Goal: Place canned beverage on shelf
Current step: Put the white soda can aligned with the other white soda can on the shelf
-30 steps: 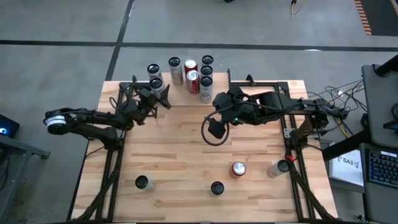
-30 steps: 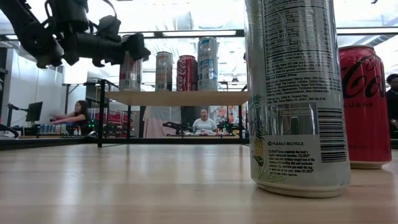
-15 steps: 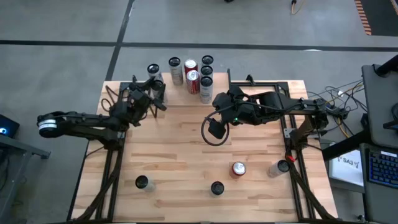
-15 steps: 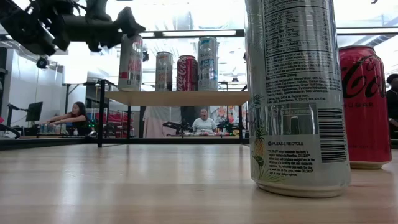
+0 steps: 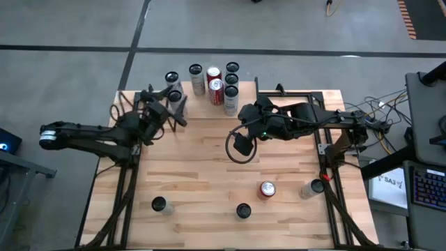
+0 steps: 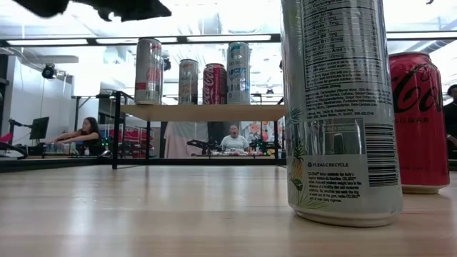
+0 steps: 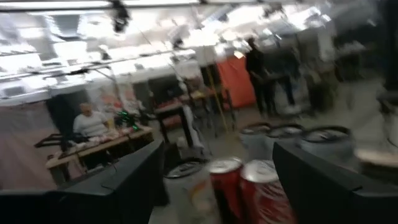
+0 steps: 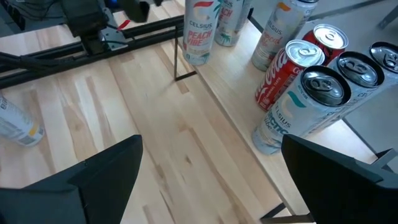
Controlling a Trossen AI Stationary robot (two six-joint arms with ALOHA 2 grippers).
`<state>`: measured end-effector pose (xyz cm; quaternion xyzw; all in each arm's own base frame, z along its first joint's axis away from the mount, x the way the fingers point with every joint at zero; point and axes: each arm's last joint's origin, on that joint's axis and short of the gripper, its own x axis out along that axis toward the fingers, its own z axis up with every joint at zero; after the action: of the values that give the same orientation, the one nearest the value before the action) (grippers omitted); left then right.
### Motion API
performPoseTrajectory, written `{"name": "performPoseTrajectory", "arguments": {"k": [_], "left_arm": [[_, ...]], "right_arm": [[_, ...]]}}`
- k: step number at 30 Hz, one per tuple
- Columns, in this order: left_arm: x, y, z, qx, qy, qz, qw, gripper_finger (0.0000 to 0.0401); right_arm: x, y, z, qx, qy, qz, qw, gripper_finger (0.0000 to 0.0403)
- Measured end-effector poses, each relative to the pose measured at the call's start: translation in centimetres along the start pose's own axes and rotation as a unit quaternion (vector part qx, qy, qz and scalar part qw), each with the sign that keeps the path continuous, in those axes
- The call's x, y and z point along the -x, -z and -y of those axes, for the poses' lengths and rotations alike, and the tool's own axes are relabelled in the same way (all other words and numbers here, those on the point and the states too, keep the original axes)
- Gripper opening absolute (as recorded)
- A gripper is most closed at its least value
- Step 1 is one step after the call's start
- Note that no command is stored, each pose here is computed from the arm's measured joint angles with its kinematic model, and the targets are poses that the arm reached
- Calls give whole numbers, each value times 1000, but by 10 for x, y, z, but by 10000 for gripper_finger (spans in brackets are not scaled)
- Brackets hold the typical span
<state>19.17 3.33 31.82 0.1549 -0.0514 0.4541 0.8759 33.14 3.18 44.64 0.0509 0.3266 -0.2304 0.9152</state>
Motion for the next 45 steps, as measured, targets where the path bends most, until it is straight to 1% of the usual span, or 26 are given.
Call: {"name": "performPoseTrajectory", "arguments": {"k": [3,5,7,10,12,14,16,19,20,21,26,29,39,45], "left_arm": [[2,-14,6,-25,39,-29,998,284],[6,-22,10,-51,75,-61,994,281],[13,-29,12,-74,118,-106,985,274],[24,-27,11,-84,164,-202,962,248],[30,-16,10,-90,160,-270,945,215],[34,-3,10,-103,148,-313,933,173],[34,5,11,-108,130,-323,931,121],[28,14,15,-101,116,-319,935,44],[26,17,16,-98,110,-316,937,23],[23,18,15,-92,103,-313,940,12],[12,25,7,-84,66,-321,941,16],[8,26,3,-82,52,-325,941,4],[14,24,-8,-68,40,-335,939,0],[19,13,-19,-43,33,-332,942,0]], "right_arm": [[0,0,0,3,0,-1,1000,374],[0,0,0,5,0,-2,1000,374],[0,1,0,7,-1,-6,1000,374],[1,3,1,14,1,-17,1000,374],[1,5,2,19,4,-24,1000,374],[1,6,2,26,5,-27,999,374],[1,5,2,30,5,-27,999,374],[1,5,2,32,5,-27,999,374],[1,5,2,35,5,-27,999,374],[1,5,2,36,5,-27,999,374],[1,6,3,39,6,-30,999,374],[1,6,3,40,6,-32,999,374],[1,7,3,40,7,-33,999,374],[1,8,3,43,9,-38,998,374]]}}
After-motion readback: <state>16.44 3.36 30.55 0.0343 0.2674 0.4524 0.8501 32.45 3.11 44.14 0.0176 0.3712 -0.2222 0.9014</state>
